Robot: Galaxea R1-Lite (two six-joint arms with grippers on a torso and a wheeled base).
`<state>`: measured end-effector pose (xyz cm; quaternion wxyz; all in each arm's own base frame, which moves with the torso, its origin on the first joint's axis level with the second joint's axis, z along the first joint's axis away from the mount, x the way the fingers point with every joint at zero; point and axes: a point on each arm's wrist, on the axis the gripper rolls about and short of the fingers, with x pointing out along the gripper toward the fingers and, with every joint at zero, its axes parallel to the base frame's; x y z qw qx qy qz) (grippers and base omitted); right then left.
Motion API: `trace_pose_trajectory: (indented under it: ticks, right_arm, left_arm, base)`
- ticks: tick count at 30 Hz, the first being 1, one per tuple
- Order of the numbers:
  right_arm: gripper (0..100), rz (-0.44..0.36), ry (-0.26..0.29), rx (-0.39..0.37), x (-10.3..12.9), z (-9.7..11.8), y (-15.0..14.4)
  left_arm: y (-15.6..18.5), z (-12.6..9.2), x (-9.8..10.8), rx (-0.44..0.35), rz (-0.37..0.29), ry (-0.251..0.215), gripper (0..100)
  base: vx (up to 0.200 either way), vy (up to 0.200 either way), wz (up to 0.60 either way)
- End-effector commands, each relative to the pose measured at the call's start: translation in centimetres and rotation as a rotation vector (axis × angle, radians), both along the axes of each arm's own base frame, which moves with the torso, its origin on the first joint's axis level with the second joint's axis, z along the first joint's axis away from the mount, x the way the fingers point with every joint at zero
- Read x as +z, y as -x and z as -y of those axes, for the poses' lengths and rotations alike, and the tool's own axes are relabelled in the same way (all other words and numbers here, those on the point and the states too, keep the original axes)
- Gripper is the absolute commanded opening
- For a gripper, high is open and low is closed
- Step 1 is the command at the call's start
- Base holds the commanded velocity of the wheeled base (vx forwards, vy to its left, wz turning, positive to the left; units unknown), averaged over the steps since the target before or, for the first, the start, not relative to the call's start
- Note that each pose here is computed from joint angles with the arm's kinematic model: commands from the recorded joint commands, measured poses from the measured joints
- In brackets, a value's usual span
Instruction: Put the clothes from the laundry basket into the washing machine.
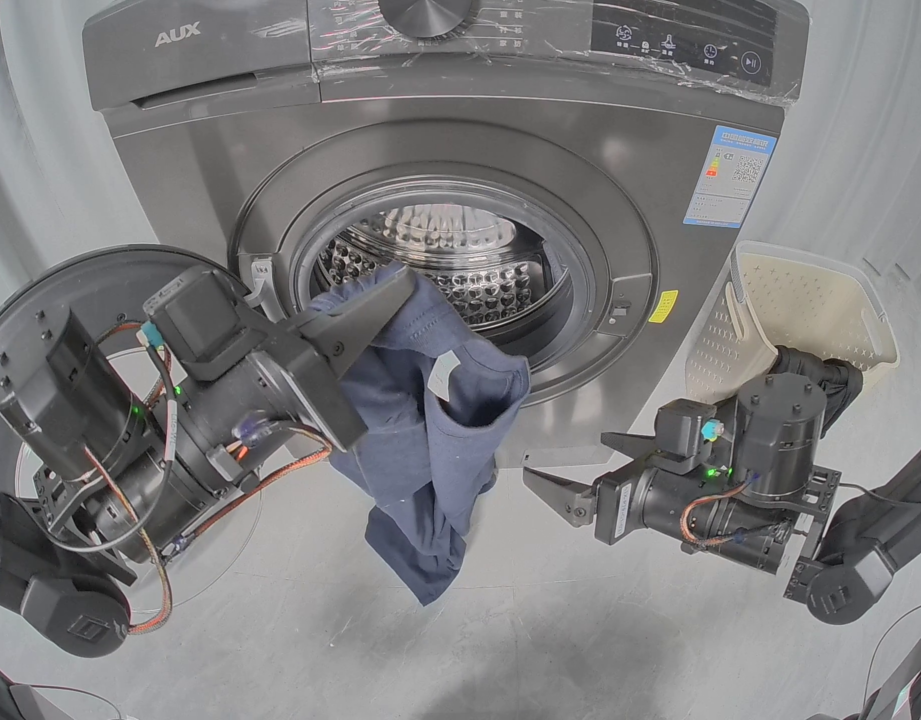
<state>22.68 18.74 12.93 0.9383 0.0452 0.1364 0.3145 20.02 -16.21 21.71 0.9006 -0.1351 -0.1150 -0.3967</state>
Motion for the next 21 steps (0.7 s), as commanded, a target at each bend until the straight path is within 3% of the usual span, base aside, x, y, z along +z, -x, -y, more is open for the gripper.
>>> trace_pose_trajectory:
  ticks: [1,7,13,21]
  right_arm:
    - [100,-0.024,0.025,0.004,-2.1,-1.0,-1.3]
    - [100,0.051,0.041,0.027,-4.1,-1.6,-3.6]
    - [100,0.106,-0.009,0.064,-4.8,-2.6,-5.0]
    - [100,0.128,-0.049,0.183,-4.5,-3.7,-5.1]
  left_arm:
    - [0.1,-0.2,0.3,0.002,0.009,0.007,0]
    - [0.3,-0.3,0.5,0.001,0.016,0.012,0]
    - [0.3,-0.3,0.5,-0.003,0.016,0.013,0]
    - [0.4,-0.2,0.5,-0.009,0.014,0.011,0]
  base:
    - [0.0,0.0,0.0]
    - [0.0,0.0,0.0]
    - [0.0,0.0,0.0]
    - [0.0,0.0,0.0]
